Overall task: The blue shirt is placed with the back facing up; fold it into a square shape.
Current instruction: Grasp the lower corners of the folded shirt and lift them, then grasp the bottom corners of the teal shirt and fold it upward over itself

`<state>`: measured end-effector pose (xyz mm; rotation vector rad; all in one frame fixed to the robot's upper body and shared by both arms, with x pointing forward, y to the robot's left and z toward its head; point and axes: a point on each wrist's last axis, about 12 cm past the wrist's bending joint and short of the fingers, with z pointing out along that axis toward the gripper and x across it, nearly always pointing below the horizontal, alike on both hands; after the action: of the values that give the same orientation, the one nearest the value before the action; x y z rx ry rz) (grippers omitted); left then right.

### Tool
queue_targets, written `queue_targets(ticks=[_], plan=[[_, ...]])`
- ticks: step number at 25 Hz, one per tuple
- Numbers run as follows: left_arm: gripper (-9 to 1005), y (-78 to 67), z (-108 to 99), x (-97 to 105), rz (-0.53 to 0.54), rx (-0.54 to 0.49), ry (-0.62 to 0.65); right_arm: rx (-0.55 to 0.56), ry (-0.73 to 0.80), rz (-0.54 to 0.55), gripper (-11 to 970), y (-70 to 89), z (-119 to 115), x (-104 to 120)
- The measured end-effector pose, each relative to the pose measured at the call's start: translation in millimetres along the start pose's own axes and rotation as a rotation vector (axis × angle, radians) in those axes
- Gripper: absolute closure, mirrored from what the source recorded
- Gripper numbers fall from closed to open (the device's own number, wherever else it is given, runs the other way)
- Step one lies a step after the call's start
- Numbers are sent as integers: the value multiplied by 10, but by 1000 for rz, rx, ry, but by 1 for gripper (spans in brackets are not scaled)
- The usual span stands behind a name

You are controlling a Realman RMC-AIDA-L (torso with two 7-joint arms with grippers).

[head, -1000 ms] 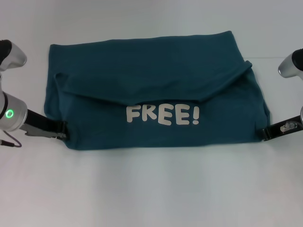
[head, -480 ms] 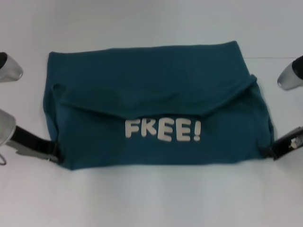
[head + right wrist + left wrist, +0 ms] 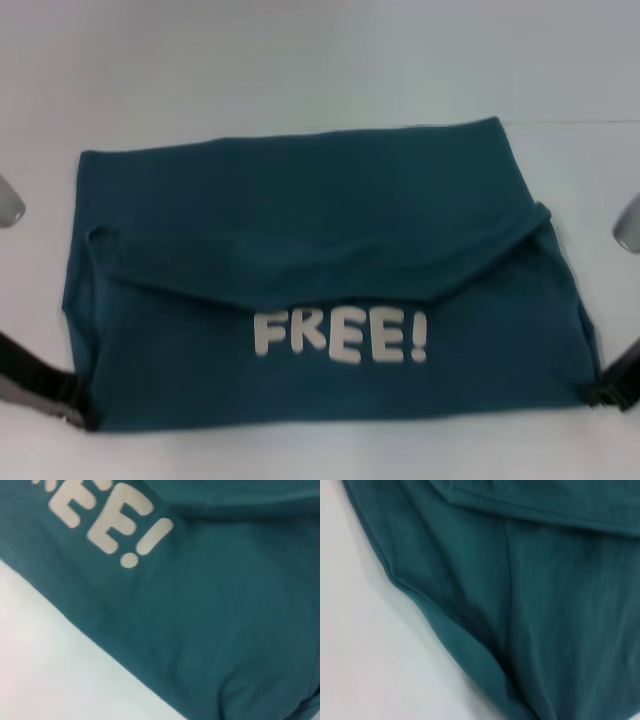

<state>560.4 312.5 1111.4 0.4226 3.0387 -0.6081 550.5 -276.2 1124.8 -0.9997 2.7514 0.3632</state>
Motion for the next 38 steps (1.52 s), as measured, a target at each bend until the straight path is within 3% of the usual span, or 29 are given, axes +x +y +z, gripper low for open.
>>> queue_targets(ticks=[7,14,19,23,24,29,38], plan=[[947,-49,-7,192,14,72,107,-94,45,-93,938,147,-97,217],[948,-164,-86,360,14,186,156,-139,51,-91,938,205,-149,360],[948,-165,-97,455,3,228,161,-165,32,-88,938,222,-188,434],[948,-146,-199,383,17,306,33,-167,-57,-82,938,134,-288,452],[948,-132,-292,308,25,339,-58,-160,-130,-67,938,52,-384,442],[947,-113,-477,157,41,381,-221,-117,-260,-4,937,-134,-607,404],[947,72,-743,-121,12,299,-496,0,-457,126,938,-332,-825,61]])
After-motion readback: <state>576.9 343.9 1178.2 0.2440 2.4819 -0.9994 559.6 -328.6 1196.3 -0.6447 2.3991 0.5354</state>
